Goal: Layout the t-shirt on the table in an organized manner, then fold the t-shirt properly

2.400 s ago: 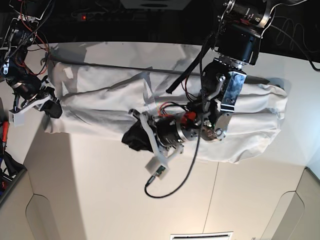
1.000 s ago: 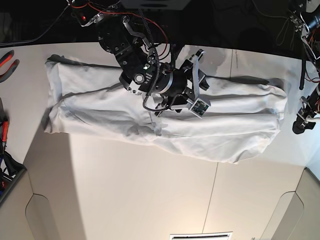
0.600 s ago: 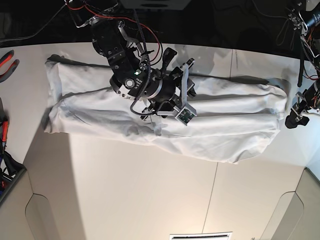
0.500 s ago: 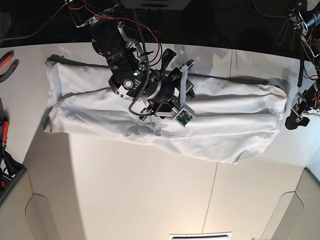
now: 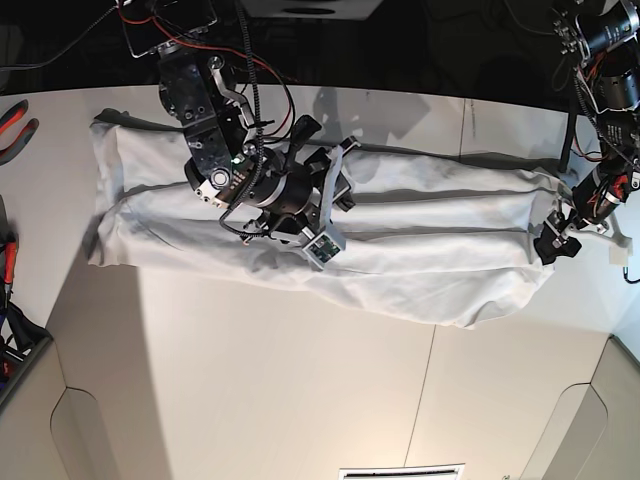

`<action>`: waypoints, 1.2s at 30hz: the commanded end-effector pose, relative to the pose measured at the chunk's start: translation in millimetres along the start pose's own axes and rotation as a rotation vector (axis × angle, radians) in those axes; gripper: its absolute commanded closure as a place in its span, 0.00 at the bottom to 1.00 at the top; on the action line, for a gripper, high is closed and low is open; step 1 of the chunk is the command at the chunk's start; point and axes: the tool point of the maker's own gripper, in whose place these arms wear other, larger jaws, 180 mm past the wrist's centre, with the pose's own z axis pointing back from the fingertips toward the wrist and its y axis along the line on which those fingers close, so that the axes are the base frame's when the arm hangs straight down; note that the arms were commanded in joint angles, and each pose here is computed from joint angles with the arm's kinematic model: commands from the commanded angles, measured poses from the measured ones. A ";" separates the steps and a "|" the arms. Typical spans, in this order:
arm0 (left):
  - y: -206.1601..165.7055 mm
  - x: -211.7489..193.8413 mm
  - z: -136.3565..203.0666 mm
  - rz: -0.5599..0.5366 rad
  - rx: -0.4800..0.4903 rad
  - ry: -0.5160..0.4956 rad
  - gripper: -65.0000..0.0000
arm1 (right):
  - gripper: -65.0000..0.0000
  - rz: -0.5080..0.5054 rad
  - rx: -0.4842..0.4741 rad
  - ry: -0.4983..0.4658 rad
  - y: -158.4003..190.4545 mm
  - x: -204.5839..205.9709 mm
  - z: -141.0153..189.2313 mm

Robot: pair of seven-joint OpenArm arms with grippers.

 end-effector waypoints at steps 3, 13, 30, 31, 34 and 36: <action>-5.8 13.9 1.3 -0.009 -0.020 -0.025 0.36 | 0.64 0.000 0.003 -0.051 -0.2 15.6 2.2; -20.9 9.4 1.5 0.050 -0.102 -0.003 0.36 | 0.64 0.000 0.003 -0.051 -0.2 15.6 2.2; -71.3 31.6 16.2 0.203 -0.403 -0.086 1.00 | 0.65 -0.017 -0.014 -0.046 -3.1 14.5 2.2; -74.6 29.9 17.3 0.211 -0.422 -0.073 1.00 | 0.66 -0.023 -0.020 -0.047 -4.3 14.7 2.2; -85.6 22.5 21.6 0.231 -0.484 -0.020 1.00 | 0.75 -0.036 -0.032 -0.047 -6.4 14.7 2.2; -88.2 11.5 22.3 0.215 -0.492 0.042 1.00 | 0.78 -0.035 -0.031 -0.047 -6.3 14.7 2.2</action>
